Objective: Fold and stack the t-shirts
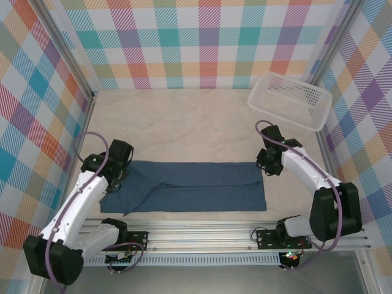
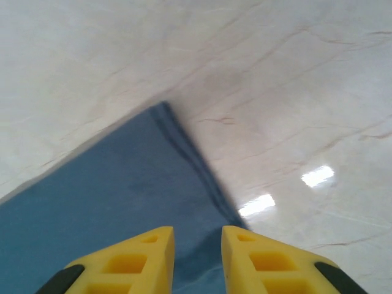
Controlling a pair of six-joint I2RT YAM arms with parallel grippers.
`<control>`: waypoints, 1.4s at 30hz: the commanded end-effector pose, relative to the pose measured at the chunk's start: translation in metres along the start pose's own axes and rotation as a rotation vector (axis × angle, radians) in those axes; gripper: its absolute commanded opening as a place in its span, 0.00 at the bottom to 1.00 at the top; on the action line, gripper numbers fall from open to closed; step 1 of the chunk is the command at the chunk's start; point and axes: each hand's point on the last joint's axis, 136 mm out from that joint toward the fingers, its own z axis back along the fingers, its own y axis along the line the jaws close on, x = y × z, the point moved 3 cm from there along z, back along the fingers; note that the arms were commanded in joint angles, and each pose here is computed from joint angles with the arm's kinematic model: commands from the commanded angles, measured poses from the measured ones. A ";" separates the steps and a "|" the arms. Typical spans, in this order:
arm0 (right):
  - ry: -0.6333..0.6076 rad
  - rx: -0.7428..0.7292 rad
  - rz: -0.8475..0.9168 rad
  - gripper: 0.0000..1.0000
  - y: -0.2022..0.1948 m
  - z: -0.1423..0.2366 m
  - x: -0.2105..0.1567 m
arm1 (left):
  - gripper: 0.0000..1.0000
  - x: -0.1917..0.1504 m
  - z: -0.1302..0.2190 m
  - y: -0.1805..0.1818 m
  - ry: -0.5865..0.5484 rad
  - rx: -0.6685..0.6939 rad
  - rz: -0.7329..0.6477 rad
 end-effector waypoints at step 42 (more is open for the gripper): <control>0.283 -0.013 -0.065 0.10 -0.020 -0.052 -0.058 | 0.37 -0.031 -0.123 -0.003 0.347 -0.085 -0.069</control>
